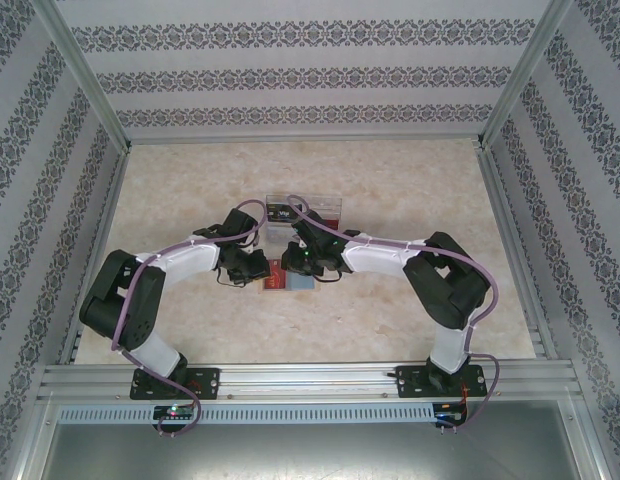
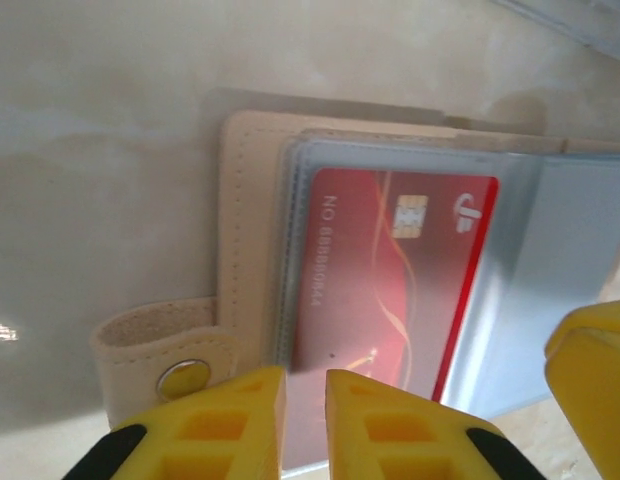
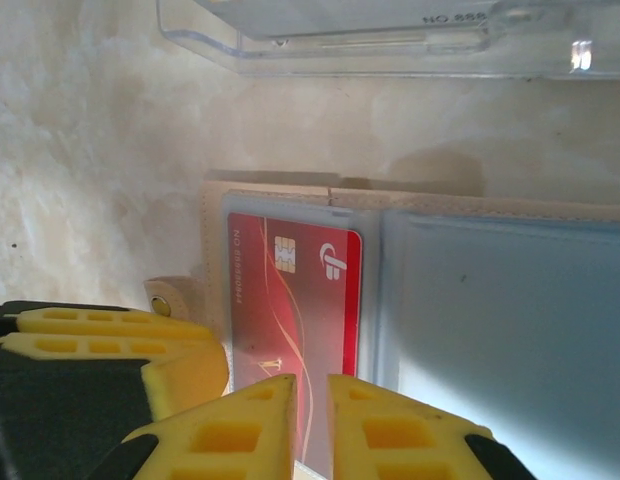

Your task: Take the credit cards out of the card holder

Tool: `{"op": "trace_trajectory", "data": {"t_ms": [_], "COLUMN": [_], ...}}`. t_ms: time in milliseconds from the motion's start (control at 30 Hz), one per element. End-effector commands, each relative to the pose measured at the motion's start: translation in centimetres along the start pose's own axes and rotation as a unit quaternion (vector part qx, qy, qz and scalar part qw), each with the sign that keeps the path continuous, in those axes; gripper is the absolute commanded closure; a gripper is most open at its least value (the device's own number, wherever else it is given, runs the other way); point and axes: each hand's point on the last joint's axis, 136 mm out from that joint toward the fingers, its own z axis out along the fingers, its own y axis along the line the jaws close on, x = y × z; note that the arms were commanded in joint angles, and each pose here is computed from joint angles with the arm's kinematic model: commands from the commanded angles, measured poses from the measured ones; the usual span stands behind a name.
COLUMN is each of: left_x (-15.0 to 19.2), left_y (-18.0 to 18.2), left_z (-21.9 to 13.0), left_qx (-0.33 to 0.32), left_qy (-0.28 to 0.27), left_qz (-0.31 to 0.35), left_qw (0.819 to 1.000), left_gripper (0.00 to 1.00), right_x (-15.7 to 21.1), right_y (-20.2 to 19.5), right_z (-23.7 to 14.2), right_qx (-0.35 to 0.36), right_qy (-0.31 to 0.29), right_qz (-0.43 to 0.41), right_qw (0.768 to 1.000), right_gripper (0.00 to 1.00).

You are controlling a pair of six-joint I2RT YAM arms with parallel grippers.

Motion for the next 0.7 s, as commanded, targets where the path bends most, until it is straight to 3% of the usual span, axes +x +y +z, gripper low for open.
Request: {"op": "trace_trajectory", "data": {"t_ms": [0, 667], "left_x": [0.2, 0.8], "left_y": [1.7, 1.5], "left_z": [0.6, 1.4], "left_qx": [-0.026, -0.011], "left_qy": [0.004, 0.021], "left_qz": [-0.015, -0.021], "left_qw": [1.000, 1.000], "left_gripper": [0.82, 0.83], "right_x": [0.7, 1.9], "right_y": [-0.2, -2.1], "right_z": [0.8, 1.8], "right_qx": [-0.005, 0.009], "right_qy": [0.013, 0.042], "right_qz": [0.014, 0.034], "right_qw": [1.000, 0.998], "right_gripper": [0.83, 0.83]}}
